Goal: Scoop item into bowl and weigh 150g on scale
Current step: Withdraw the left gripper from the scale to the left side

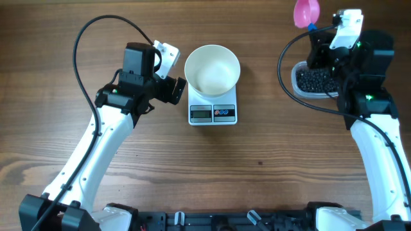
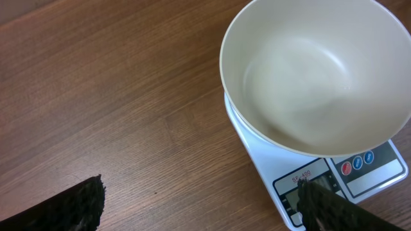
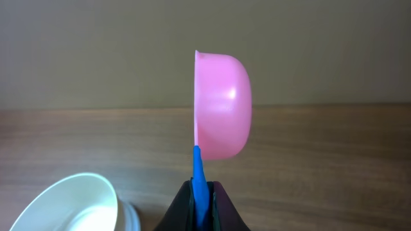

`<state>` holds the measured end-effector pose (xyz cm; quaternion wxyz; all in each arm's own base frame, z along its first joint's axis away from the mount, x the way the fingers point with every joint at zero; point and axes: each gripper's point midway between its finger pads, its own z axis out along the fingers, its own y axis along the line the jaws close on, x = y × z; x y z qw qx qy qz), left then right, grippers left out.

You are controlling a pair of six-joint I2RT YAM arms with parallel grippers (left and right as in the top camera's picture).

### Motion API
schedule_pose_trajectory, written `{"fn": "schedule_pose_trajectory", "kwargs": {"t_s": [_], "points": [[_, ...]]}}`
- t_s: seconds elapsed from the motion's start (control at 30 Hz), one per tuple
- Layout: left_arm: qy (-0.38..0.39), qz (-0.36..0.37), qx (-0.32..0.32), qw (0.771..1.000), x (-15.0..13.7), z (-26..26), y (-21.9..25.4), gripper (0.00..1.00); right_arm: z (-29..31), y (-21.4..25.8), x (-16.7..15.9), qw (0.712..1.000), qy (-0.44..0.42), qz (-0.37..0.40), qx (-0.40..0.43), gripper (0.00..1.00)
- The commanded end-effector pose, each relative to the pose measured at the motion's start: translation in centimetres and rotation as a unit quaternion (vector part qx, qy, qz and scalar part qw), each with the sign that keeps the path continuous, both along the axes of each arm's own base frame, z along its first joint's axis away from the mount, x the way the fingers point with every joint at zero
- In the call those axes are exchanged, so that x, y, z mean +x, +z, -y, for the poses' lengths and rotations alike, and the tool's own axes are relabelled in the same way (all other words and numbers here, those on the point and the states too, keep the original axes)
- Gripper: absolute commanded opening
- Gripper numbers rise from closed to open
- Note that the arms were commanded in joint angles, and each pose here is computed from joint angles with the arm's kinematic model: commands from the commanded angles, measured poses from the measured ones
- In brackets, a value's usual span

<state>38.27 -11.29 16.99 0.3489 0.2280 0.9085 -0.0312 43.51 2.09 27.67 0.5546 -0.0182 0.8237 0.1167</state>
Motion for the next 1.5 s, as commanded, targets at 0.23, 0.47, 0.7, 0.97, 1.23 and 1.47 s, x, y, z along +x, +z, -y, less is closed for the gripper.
{"fn": "schedule_pose_trajectory", "kwargs": {"t_s": [0.23, 0.47, 0.7, 0.97, 1.23, 1.47], "points": [[-0.003, -0.004, -0.001, 1.000, -0.1, -0.1, -0.4, 1.00, 3.9, 0.6, 0.7, 0.989, -0.070, 0.018, -0.127, 0.04], [-0.003, -0.004, -0.001, 1.000, -0.1, -0.1, -0.4, 1.00, 4.0, 0.7, 0.7, 0.990, -0.072, 0.017, -0.121, 0.04], [-0.003, -0.005, -0.001, 1.000, -0.1, -0.1, -0.4, 1.00, 3.9, 0.7, 0.7, 0.992, -0.080, 0.016, -0.101, 0.04], [-0.003, -0.004, -0.001, 1.000, -0.1, -0.1, -0.4, 1.00, 3.9, 0.8, 0.8, 0.991, -0.077, 0.018, -0.108, 0.04], [-0.003, -0.004, -0.001, 1.000, -0.1, -0.1, -0.4, 1.00, 3.7, 1.0, 0.8, 0.988, -0.059, 0.027, -0.141, 0.04], [-0.003, 0.018, -0.007, 1.000, 0.8, 0.1, 0.4, 1.00, 3.2, 1.7, 1.1, 0.988, -0.043, 0.045, -0.142, 0.04]]}}
